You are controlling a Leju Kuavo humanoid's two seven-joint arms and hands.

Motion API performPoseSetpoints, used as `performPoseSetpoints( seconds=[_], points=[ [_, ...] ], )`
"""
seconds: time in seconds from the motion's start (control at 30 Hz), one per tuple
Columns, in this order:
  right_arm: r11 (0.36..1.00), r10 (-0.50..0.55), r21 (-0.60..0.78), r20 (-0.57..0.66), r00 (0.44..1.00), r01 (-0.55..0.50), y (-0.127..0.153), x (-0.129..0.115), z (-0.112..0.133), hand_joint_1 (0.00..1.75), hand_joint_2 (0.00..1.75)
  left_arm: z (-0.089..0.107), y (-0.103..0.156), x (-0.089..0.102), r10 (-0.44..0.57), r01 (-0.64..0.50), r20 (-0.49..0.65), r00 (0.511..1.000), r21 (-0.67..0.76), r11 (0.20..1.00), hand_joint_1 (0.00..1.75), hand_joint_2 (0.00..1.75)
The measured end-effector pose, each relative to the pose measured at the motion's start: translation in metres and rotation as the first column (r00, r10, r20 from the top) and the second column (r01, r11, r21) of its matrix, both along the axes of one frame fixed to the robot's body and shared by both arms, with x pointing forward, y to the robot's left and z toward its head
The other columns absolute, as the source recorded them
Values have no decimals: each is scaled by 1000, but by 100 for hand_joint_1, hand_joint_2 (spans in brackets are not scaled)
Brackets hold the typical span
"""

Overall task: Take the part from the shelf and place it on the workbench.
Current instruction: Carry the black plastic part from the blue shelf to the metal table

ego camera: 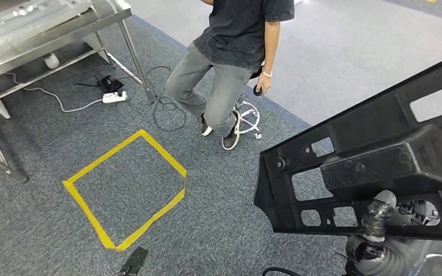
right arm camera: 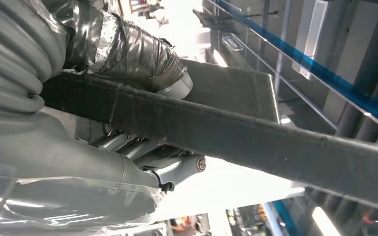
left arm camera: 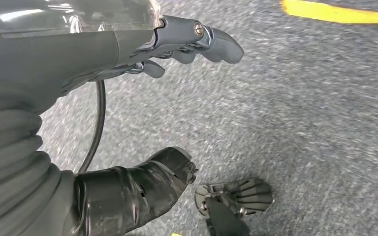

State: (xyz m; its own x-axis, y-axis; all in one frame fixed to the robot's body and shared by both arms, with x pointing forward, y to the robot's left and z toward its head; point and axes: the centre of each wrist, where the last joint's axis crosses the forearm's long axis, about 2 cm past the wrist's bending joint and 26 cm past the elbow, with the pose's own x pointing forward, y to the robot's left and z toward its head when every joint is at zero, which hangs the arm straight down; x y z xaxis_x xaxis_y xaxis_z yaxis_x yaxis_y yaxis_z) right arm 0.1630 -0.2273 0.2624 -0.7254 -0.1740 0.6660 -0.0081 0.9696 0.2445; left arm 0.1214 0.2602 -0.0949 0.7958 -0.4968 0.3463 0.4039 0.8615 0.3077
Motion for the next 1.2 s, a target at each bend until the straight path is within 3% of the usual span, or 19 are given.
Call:
performPoseSetpoints(
  seconds=[0.67,1.2],
  points=[
    [1000,6,11,-25,1000,-6,1,2,-6,175,175,2,-3,8,-19,19,9,1000,-29,999,0,175],
    [1000,0,20,-57,998,1,1,1,-11,175,175,2,-7,4,7,-7,9,1000,1,1000,0,175]
  ],
)
